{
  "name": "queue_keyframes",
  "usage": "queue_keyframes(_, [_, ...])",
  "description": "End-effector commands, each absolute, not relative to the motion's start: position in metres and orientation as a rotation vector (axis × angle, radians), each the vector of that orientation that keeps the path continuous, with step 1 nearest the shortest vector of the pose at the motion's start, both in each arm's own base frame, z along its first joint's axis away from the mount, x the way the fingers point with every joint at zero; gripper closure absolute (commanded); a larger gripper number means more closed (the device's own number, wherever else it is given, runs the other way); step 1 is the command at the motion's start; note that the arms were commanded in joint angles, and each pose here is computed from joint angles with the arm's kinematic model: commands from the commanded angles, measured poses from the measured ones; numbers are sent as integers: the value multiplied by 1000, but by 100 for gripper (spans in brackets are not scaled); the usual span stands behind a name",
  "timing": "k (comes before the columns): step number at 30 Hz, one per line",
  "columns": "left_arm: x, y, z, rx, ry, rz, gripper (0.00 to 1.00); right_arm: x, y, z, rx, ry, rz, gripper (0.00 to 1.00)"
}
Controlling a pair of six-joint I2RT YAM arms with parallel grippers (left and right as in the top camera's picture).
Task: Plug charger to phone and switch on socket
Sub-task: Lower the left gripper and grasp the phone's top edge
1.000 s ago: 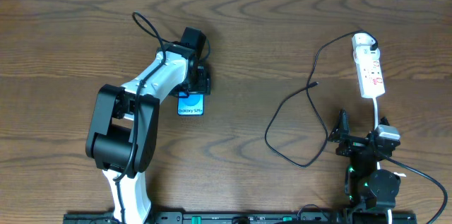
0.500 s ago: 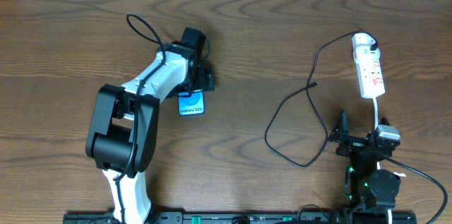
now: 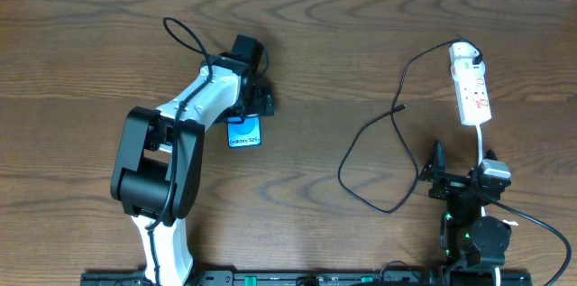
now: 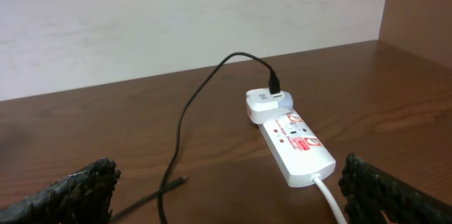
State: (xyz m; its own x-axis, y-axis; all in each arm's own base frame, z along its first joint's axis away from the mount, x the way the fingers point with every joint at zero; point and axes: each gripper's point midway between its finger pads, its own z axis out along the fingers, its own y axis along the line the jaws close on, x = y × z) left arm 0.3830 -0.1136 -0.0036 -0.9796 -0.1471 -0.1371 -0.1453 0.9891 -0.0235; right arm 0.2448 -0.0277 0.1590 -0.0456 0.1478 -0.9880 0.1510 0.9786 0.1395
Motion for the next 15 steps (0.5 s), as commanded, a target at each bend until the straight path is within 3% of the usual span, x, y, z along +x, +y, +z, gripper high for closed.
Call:
queue_keyframes(1, [366,-108,-38,-186,3096,43,4,245,-26,158,213,1625,-6,1])
queue_keyframes(15, [352,-113,-44,-189,3164,-3,24,245,-26,158,213,1625,-6,1])
